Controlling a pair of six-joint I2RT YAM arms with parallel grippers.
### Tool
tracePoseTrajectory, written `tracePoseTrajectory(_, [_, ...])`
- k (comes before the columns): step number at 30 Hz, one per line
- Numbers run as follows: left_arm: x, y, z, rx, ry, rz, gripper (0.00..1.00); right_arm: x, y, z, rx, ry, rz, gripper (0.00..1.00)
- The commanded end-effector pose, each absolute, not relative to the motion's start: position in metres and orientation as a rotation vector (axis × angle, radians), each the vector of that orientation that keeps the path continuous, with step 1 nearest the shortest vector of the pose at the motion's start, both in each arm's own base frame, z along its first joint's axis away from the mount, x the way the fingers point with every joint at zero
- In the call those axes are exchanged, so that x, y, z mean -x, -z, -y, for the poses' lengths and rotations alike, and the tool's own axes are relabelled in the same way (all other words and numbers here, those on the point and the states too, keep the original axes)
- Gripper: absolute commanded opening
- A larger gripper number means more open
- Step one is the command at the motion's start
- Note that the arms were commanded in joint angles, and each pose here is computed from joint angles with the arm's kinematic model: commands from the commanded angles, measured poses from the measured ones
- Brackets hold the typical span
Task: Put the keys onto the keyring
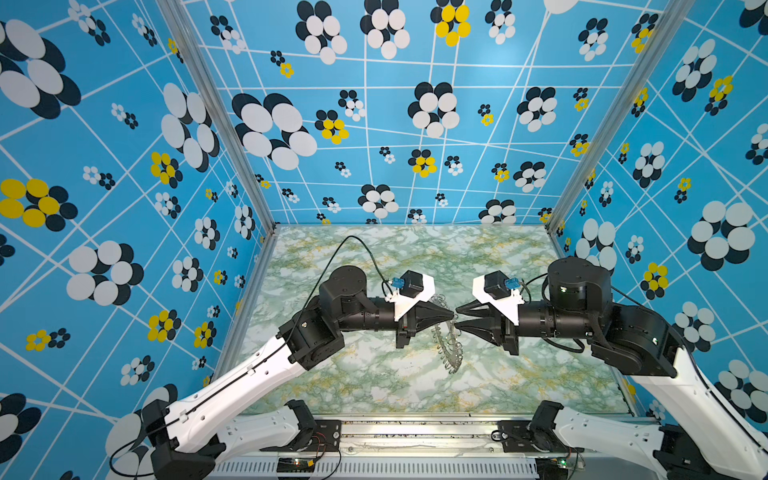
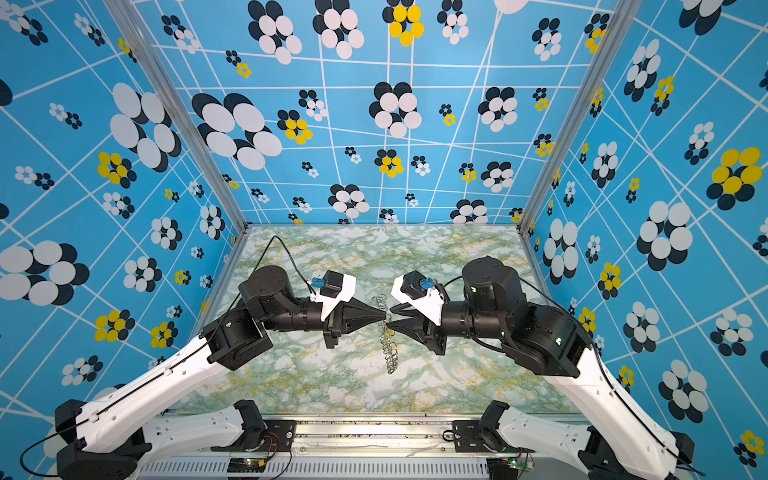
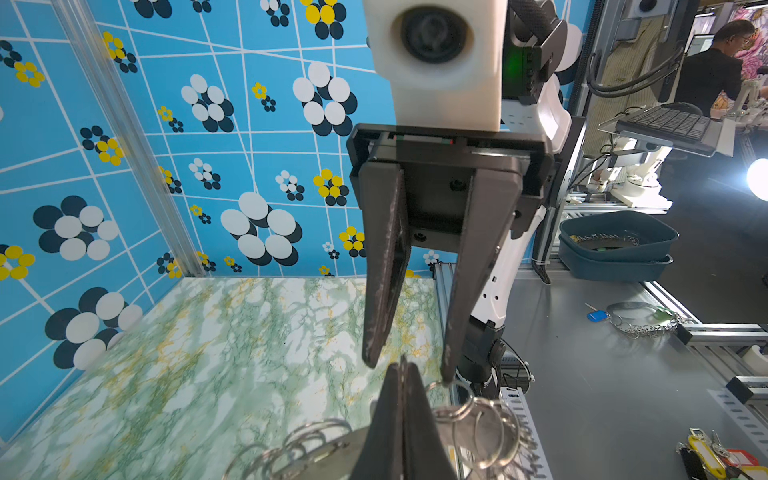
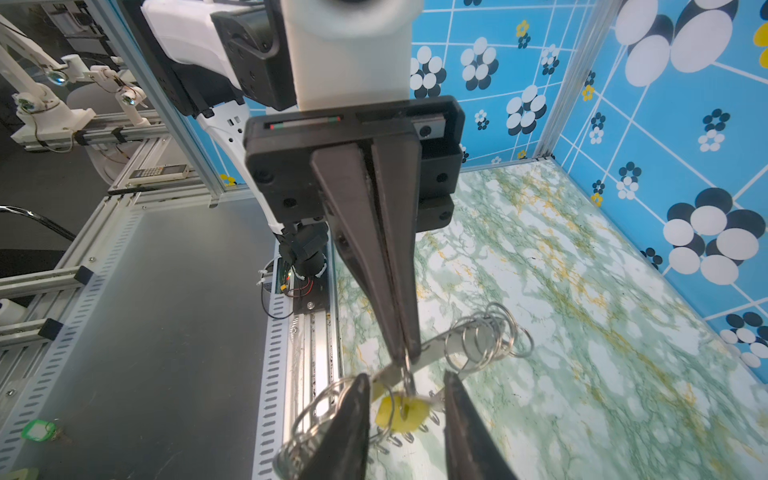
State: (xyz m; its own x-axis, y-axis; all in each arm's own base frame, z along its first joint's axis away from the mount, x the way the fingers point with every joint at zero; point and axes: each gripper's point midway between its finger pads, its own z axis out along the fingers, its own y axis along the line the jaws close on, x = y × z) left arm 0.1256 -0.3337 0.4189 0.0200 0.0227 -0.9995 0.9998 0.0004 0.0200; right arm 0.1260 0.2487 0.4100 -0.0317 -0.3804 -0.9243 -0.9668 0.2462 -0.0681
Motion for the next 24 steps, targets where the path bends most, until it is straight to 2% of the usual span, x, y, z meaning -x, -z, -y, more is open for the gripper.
tracePoseTrajectory(1, [-0.118, -0.448, 0.328, -1.197, 1.209, -1.072, 0.00, -0.128, -0.417, -0.245, 1.244, -0.789, -1.562, 0.33])
tracePoseTrajectory(12, [-0.120, -0.462, 0.326, -1.158, 1.232, -1.017, 0.00, -0.127, -0.415, -0.251, 1.239, -0.840, -1.549, 0.28])
tracePoseTrajectory(14, [-0.120, -0.463, 0.326, -1.157, 1.233, -1.014, 0.00, -0.127, -0.417, -0.252, 1.228, -0.847, -1.541, 0.23])
tracePoseTrajectory(18, [-0.121, -0.464, 0.327, -1.149, 1.233, -1.011, 0.00, -0.127, -0.420, -0.252, 1.213, -0.857, -1.530, 0.01])
tracePoseTrajectory(24, [-0.125, -0.463, 0.327, -1.122, 1.223, -1.005, 0.00, -0.121, -0.420, -0.258, 1.220, -0.932, -1.519, 0.00])
